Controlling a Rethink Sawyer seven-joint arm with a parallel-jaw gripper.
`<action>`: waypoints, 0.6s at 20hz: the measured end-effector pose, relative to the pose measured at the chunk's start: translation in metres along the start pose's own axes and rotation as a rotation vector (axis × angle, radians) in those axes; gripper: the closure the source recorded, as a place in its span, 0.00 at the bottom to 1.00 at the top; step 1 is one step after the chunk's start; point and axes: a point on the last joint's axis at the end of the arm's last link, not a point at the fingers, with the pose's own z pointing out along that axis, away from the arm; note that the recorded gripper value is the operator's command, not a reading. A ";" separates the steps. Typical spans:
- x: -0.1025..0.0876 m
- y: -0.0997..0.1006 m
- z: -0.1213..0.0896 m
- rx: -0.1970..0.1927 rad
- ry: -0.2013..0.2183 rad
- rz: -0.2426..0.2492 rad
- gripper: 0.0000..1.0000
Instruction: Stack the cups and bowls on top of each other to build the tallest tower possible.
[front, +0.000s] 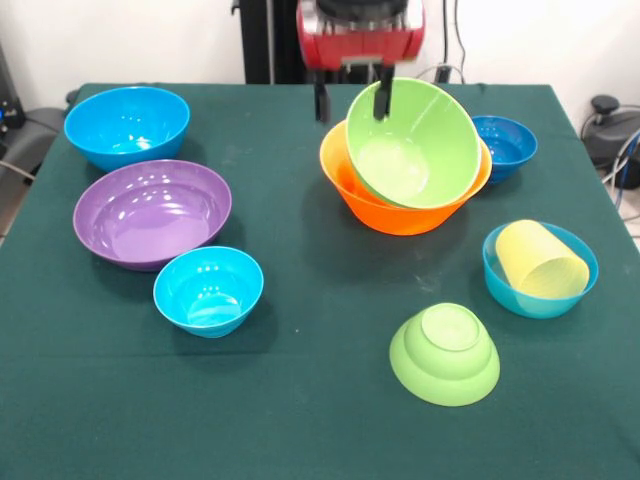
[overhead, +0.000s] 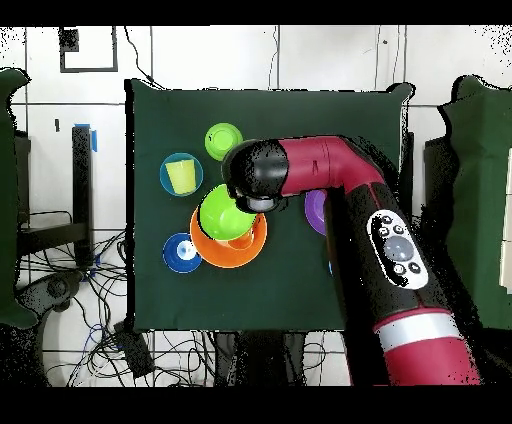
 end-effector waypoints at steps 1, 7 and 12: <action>0.001 0.000 -0.007 0.005 0.004 -0.001 0.00; 0.004 0.001 -0.052 0.037 -0.002 -0.009 0.00; 0.003 -0.003 -0.050 0.030 -0.002 -0.008 0.00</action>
